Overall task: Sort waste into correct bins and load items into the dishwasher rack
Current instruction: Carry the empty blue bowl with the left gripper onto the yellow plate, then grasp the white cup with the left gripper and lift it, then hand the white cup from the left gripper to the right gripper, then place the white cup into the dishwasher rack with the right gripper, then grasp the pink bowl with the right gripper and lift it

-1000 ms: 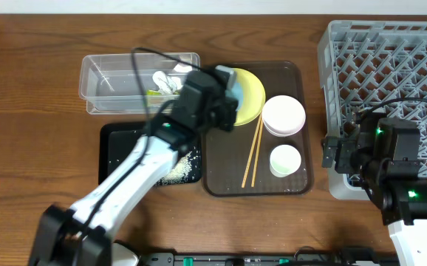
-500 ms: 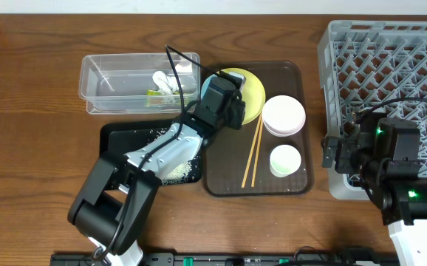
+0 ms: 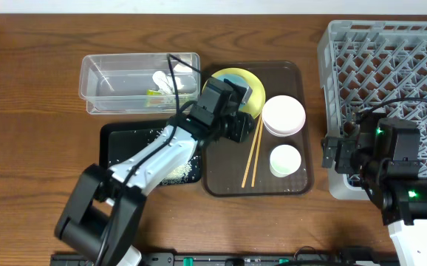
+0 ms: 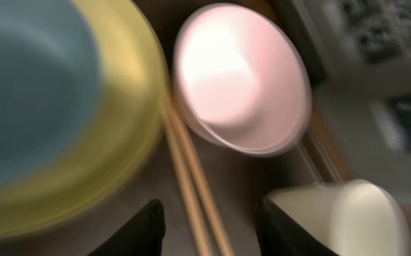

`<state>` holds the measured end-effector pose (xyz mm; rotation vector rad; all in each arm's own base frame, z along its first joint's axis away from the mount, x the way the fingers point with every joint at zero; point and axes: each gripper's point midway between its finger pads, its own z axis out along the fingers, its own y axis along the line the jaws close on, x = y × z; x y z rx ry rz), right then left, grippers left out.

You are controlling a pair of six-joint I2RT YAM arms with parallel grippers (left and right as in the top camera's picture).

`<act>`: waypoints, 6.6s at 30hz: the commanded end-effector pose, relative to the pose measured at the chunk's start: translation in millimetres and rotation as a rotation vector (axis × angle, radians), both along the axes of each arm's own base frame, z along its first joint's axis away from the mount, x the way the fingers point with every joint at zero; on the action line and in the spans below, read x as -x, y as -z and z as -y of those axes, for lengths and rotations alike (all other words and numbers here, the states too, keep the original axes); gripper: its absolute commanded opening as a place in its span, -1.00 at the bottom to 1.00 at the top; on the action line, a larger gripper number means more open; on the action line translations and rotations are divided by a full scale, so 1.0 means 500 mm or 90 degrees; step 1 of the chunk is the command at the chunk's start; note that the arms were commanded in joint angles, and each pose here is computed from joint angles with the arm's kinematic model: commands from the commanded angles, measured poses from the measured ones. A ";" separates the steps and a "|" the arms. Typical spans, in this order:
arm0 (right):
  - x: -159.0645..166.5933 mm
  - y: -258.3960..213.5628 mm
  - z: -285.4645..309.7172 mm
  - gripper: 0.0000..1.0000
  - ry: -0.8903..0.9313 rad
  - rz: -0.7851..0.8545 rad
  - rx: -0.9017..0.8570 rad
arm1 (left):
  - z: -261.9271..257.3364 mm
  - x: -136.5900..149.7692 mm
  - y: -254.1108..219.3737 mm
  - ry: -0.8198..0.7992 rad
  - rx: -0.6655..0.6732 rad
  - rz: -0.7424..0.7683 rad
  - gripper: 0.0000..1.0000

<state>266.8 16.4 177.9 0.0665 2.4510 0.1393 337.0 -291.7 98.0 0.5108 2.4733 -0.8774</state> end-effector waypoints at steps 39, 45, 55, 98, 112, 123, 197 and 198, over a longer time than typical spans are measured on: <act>0.005 -0.009 -0.008 0.98 -0.009 -0.001 -0.003 | 0.085 0.131 0.077 0.027 -0.128 -0.027 -0.88; -0.003 -0.016 -0.008 0.99 -0.009 0.013 -0.003 | 0.048 0.119 -0.005 -0.005 -0.021 -0.108 -0.88; 0.016 -0.043 -0.172 0.97 -0.309 0.039 -0.177 | -0.057 0.008 -0.186 -0.034 0.310 -0.223 -0.88; 0.028 -0.169 -0.335 0.27 -0.773 0.308 -0.382 | -0.008 0.135 -0.275 0.187 0.427 -0.354 -0.66; -0.078 -0.086 -0.263 0.05 -0.525 0.203 -0.223 | -0.071 0.050 -0.096 -0.050 0.178 -0.233 0.28; -0.084 -0.101 -0.030 -0.68 -0.134 0.027 -0.019 | -0.298 0.082 -0.061 -0.256 -0.191 -0.118 0.65; -0.280 0.219 -0.106 -0.03 -0.029 -0.182 -0.005 | -0.383 0.108 -0.149 -0.341 -0.246 -0.015 0.80; -0.279 0.236 -0.107 -0.18 -0.022 -0.196 -0.008 | -0.383 0.108 -0.149 -0.341 -0.246 -0.015 0.80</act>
